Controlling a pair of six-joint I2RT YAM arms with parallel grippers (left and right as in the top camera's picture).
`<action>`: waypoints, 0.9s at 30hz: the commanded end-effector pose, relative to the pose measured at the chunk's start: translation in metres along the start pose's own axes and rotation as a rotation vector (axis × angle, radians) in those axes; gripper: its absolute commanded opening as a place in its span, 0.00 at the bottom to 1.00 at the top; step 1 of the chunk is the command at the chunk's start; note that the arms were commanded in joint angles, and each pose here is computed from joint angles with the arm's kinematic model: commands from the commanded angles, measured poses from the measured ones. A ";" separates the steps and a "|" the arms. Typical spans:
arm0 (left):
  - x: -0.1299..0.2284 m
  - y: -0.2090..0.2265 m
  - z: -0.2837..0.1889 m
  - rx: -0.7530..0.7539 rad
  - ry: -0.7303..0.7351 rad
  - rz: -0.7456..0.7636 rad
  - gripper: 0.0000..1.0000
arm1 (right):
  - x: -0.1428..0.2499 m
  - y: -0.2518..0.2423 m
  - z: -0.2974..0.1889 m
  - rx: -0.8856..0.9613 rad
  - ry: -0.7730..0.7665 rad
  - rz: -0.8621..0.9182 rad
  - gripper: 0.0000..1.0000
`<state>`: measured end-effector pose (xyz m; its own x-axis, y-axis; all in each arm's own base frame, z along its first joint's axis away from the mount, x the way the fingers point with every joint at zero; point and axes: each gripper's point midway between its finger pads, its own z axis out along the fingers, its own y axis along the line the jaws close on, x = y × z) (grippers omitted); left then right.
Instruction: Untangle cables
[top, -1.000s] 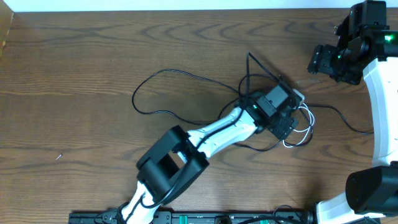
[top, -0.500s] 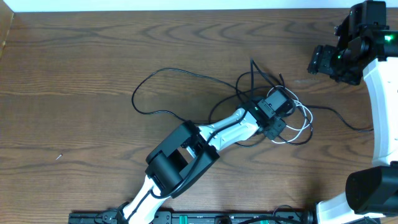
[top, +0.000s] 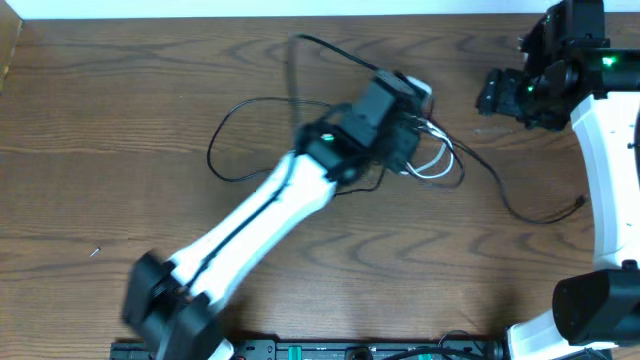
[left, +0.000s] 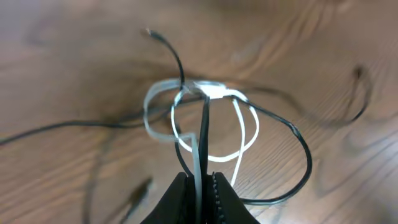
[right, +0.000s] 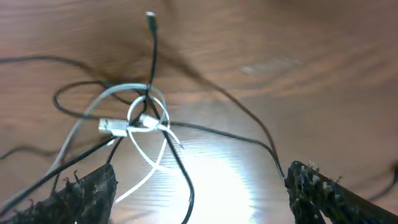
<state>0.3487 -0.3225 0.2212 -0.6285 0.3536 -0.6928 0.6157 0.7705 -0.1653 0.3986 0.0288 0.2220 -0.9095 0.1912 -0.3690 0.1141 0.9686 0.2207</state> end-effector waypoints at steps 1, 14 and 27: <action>-0.009 0.014 -0.019 -0.018 -0.032 -0.037 0.11 | 0.000 0.039 -0.003 -0.179 0.002 -0.123 0.84; -0.031 0.075 -0.046 0.048 -0.112 -0.444 0.10 | 0.009 0.096 0.004 -0.351 0.018 -0.251 0.86; -0.042 0.086 -0.058 0.169 -0.142 -0.530 0.08 | 0.026 0.139 0.069 -0.407 0.156 -0.213 0.77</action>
<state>0.4057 -0.2371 0.2661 -0.8075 -0.1373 -0.5736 0.2903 0.7541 -0.5891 0.4152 0.1678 0.1843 -0.9362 -0.0900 -0.3399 -0.2509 0.8483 0.4663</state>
